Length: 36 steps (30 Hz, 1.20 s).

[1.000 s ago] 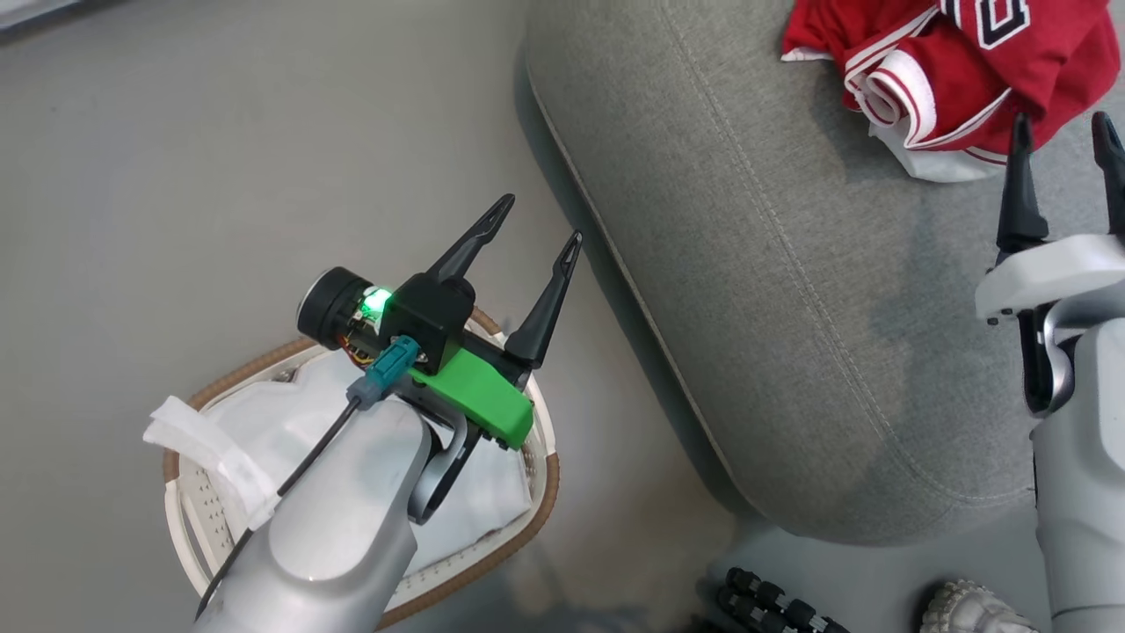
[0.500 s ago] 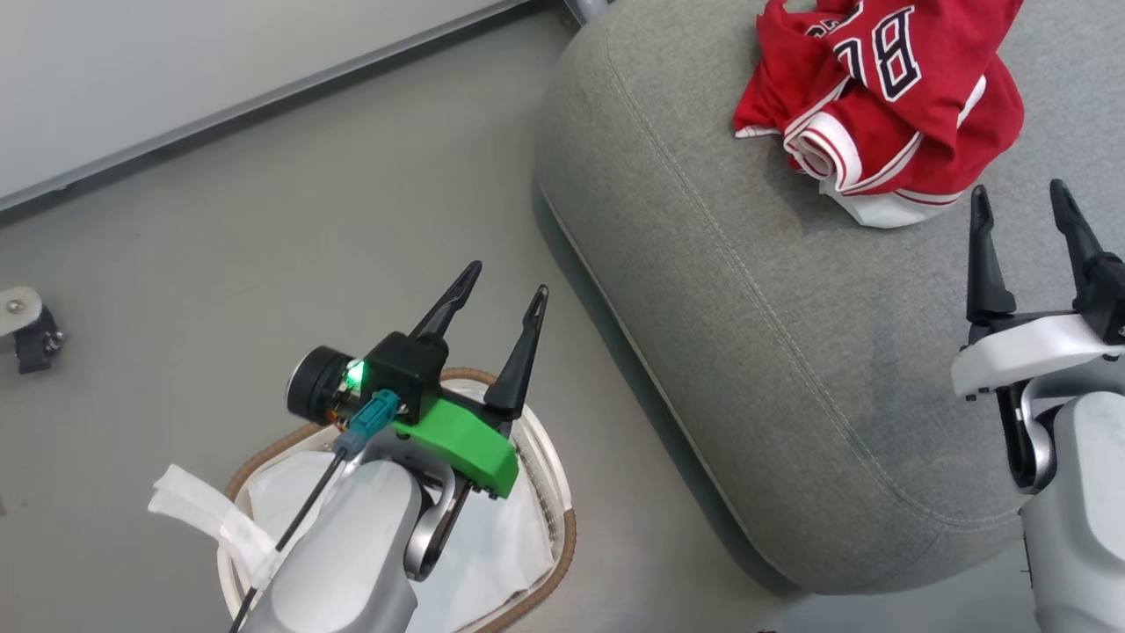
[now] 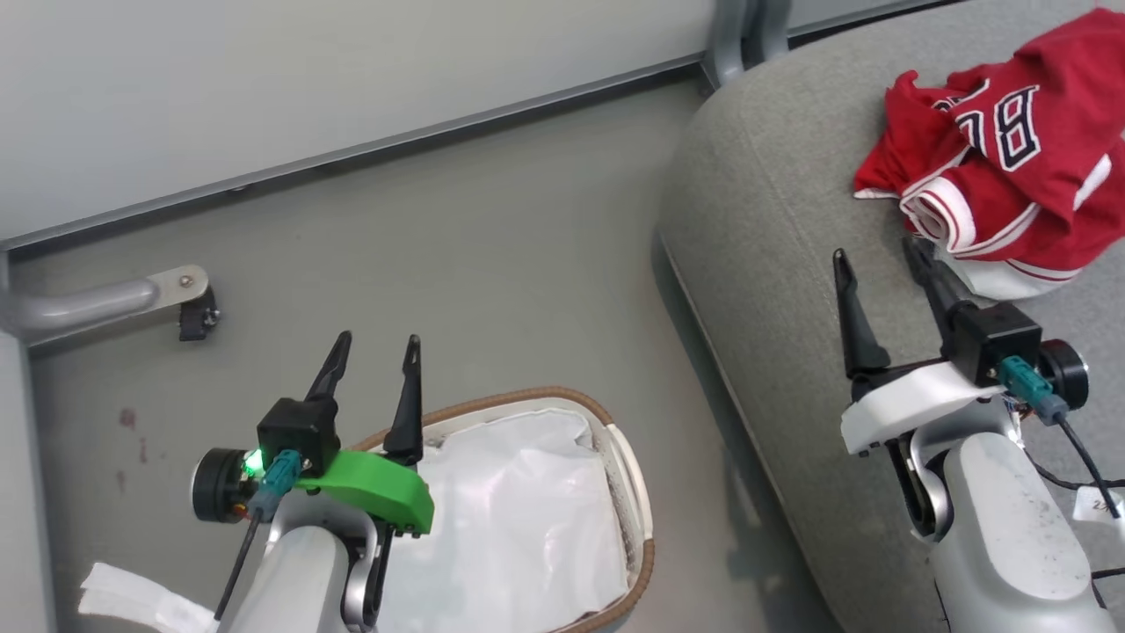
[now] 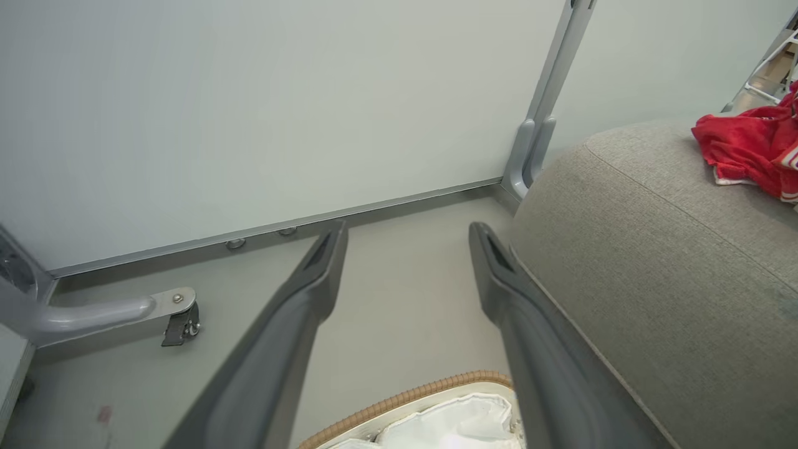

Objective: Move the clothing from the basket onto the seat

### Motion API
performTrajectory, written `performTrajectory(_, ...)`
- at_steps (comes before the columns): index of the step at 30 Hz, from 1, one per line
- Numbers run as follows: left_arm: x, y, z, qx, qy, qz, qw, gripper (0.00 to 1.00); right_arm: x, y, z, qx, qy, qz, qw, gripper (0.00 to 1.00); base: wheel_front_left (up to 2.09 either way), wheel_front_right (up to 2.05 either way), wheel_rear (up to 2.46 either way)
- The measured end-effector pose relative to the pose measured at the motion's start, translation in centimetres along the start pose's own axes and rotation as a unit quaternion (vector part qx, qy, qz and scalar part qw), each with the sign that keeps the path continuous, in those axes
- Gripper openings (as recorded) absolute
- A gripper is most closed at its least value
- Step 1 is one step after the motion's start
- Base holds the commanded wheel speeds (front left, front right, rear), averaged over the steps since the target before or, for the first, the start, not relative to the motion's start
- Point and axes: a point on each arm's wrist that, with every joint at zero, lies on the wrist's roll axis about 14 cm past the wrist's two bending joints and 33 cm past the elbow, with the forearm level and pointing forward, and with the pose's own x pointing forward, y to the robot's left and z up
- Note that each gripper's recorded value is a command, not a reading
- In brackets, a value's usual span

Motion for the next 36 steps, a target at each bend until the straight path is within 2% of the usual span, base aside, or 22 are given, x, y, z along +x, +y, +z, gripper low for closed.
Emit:
performTrajectory(3,-2.4,3.4,0.3,0.005,-0.003,0.063,0.998,1.0,0.4,3.2,-0.6,0.013,0.007,0.038,0.999,1.0,0.0,0.0,0.0)
performTrajectory(10,-6.8,7.6,1.0,0.009,-0.014,0.144,0.989,1.0,-0.2,6.9,-1.7,0.027,0.023,0.083,0.996,1.0,0.0,0.0,0.0)
performTrajectory(19,-11.1,9.6,1.5,0.008,-0.025,0.191,0.981,1.0,-1.9,8.1,-1.7,0.044,0.027,0.097,0.994,1.0,0.0,0.0,0.0)
performTrajectory(28,-14.2,9.1,0.5,-0.018,-0.023,0.197,0.98,1.0,-4.5,8.1,-2.1,0.054,0.036,0.096,0.993,1.0,0.0,0.0,0.0)
performTrajectory(29,-14.3,9.0,0.4,-0.022,-0.023,0.197,0.98,0.0,-4.7,8.0,-2.2,0.055,0.038,0.095,0.993,0.0,0.0,0.0,0.0)
performTrajectory(36,-14.9,9.1,-1.4,-0.047,0.005,0.207,0.977,0.0,-6.1,7.7,-4.8,0.077,0.086,0.082,0.99,0.0,0.0,0.0,0.0)
